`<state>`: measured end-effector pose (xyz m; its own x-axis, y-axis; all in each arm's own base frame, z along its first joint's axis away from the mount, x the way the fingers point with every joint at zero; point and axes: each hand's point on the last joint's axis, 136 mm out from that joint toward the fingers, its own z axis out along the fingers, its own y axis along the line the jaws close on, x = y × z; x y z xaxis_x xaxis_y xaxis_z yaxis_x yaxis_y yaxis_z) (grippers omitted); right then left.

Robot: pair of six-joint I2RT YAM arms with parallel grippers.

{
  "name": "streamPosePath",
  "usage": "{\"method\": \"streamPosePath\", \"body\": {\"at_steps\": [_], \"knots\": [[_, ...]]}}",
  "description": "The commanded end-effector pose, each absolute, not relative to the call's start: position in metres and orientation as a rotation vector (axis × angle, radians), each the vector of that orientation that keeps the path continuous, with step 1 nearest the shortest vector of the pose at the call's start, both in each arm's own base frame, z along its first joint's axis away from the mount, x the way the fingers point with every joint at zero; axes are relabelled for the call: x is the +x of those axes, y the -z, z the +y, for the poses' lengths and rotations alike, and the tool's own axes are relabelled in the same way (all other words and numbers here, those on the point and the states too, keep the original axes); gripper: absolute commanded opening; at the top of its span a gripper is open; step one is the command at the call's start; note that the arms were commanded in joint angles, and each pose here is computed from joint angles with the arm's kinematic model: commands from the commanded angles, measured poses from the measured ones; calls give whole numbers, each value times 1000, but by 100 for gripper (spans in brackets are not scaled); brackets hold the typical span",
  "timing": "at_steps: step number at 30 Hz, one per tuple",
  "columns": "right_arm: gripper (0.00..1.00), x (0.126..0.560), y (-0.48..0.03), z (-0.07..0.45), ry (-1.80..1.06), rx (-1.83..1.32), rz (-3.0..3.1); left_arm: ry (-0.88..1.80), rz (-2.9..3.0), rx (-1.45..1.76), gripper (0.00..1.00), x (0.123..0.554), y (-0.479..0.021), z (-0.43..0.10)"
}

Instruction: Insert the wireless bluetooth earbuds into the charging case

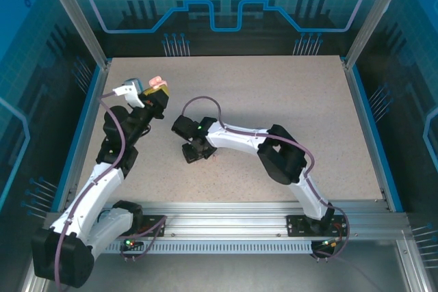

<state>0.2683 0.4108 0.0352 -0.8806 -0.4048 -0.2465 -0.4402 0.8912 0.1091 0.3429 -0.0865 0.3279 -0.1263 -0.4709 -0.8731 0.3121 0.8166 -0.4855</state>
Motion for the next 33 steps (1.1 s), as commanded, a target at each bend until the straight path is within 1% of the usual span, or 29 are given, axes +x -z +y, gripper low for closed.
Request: {"method": "streamPosePath", "body": {"at_steps": [1, 16, 20, 22, 33], "knots": [[48, 261, -28, 413, -170, -647, 2867, 660, 1538, -180, 0, 341, -331, -76], [41, 254, -16, 420, -109, -664, 2886, 665, 1527, -193, 0, 339, -332, -69], [40, 256, -18, 419, -97, -643, 2882, 666, 1525, -197, 0, 338, -331, -69], [39, 256, -7, 417, -66, -632, 2896, 669, 1525, -198, 0, 338, -331, -69], [36, 260, -1, 422, -55, -548, 2925, 665, 1523, -199, 0, 336, -330, -68]]}}
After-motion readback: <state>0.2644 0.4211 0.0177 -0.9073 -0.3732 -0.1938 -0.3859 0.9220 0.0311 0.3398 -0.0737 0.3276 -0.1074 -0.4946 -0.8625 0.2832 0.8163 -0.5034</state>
